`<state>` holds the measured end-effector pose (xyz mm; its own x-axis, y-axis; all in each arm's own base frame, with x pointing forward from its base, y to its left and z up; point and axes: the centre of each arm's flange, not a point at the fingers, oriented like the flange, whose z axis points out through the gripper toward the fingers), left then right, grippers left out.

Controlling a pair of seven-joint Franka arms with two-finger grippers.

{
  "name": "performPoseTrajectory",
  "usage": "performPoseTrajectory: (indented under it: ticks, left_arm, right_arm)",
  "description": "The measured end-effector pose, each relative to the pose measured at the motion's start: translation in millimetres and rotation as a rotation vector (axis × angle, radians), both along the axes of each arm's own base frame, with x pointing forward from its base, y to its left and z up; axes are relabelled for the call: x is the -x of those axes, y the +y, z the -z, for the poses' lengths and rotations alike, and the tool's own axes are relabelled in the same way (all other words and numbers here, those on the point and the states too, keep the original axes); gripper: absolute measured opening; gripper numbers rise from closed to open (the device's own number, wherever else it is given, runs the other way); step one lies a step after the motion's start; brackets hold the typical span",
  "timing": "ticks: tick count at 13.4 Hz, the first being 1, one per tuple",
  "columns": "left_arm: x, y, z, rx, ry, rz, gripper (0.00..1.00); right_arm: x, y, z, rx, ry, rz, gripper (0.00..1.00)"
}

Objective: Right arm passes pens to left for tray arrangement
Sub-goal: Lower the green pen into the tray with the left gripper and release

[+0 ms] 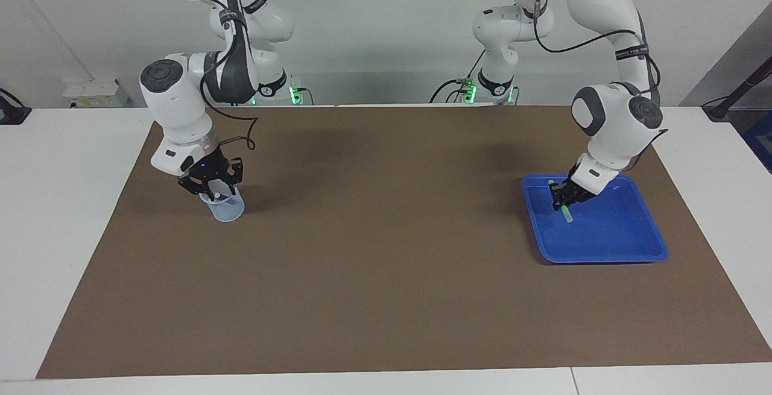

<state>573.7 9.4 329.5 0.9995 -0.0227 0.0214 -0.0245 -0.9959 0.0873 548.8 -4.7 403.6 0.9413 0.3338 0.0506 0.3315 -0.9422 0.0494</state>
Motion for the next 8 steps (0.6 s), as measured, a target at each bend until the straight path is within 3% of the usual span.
performPoseTrajectory:
  ticks: [1,2,4,5,8]
  left_arm:
    - [-2,0,9,-0.002,-0.003,0.002,0.18]
    - [-2,1,17,-0.003,-0.008,0.008,0.18]
    - [-2,8,28,-0.006,-0.015,0.027,0.18]
    - [-2,13,27,-0.007,-0.020,0.038,0.18]
    - [-1,29,27,-0.009,-0.024,0.041,0.18]
  right_arm:
    - [0.0,0,0,0.000,0.000,0.003,0.50]
    - [-0.4,-1,-1,0.000,-0.003,0.005,0.41]
    - [-0.4,-2,-1,0.000,-0.003,0.008,0.39]
    - [-0.5,-4,-1,0.000,-0.004,0.012,0.31]
    - [-0.4,-9,-1,0.000,-0.005,0.023,0.30]
